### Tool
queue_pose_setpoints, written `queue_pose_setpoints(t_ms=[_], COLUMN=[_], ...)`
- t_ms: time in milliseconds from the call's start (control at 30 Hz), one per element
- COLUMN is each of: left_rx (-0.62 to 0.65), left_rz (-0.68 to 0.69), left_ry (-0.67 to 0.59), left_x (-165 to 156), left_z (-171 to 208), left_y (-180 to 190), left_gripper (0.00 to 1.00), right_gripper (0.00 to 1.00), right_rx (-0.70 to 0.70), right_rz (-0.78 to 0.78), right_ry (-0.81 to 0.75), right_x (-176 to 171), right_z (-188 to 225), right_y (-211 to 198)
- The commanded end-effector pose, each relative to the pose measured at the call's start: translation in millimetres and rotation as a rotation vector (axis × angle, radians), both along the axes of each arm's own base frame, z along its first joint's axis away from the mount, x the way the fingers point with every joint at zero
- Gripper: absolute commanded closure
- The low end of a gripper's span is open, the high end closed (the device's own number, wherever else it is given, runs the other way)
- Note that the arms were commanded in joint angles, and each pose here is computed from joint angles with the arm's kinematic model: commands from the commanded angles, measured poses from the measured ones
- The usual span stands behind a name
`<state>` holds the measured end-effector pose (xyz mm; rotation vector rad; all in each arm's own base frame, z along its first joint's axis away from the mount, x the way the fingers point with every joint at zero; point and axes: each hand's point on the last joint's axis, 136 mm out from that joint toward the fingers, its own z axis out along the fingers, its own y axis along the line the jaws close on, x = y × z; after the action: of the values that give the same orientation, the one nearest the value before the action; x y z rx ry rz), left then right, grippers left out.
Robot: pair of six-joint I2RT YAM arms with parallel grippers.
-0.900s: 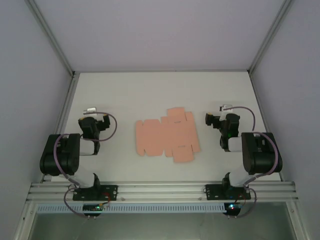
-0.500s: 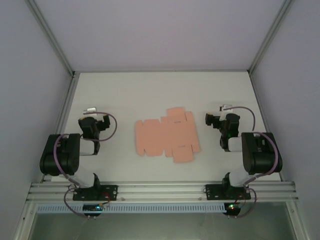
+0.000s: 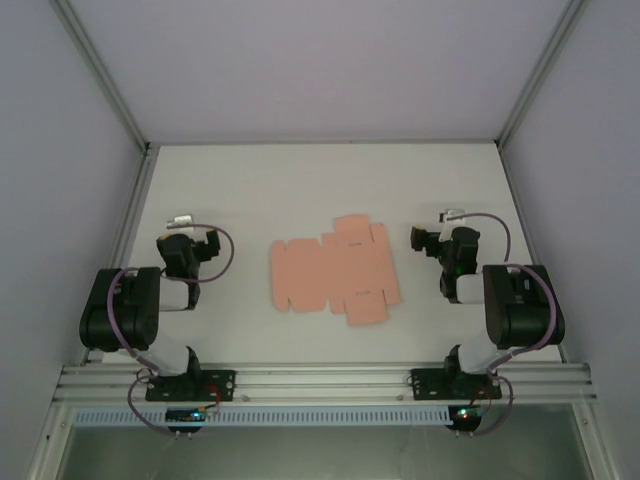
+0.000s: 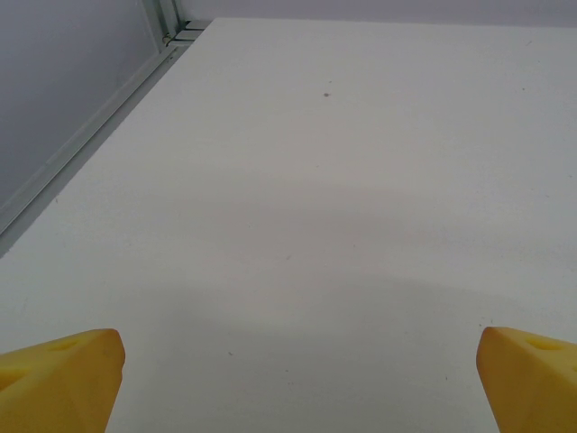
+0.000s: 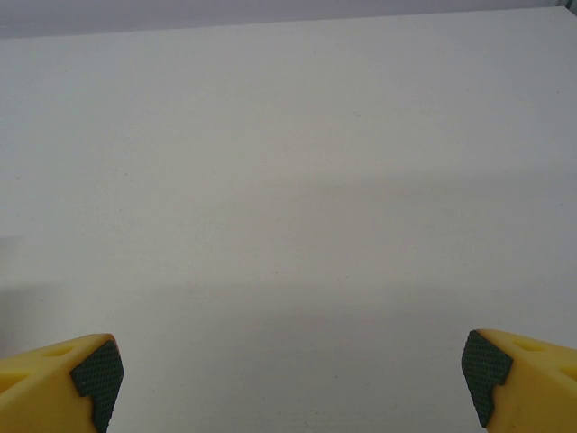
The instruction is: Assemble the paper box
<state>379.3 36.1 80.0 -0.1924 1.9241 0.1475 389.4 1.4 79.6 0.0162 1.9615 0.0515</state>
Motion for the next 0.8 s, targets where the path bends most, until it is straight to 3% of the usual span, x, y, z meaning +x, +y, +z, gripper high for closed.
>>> queue_pose_setpoints(t_ms=[0, 267, 433, 533, 667, 767], left_rx=[0.007, 0.004, 0.025, -0.063, -0.217, -0.344], left_rz=[-0.016, -0.017, -0.02, -0.034, -0.124, -0.235], left_ry=[-0.064, -0.069, -0.027, -0.002, 0.111, 0.206], left_x=[9, 8, 13, 10, 1, -10], left_z=[20, 27, 56, 75, 76, 64], left_y=[-3, -3, -6, -18, -54, -95], left_gripper=[0.0, 0.0, 0.0, 0.0, 0.0, 0.0], right_gripper=[0.01, 0.01, 0.01, 0.01, 0.03, 0.09], right_rx=[0.008, 0.007, -0.057, -0.002, 0.102, 0.152], right_rz=[0.004, -0.003, -0.103, -0.155, -0.07, 0.018], right_ry=[0.0, -0.006, 0.023, 0.135, 0.261, 0.356], right_x=[2, 3, 6, 8, 2, -10], right_z=[1, 4, 41, 57, 63, 57], right_y=[0, -1, -17, -15, 30, 74])
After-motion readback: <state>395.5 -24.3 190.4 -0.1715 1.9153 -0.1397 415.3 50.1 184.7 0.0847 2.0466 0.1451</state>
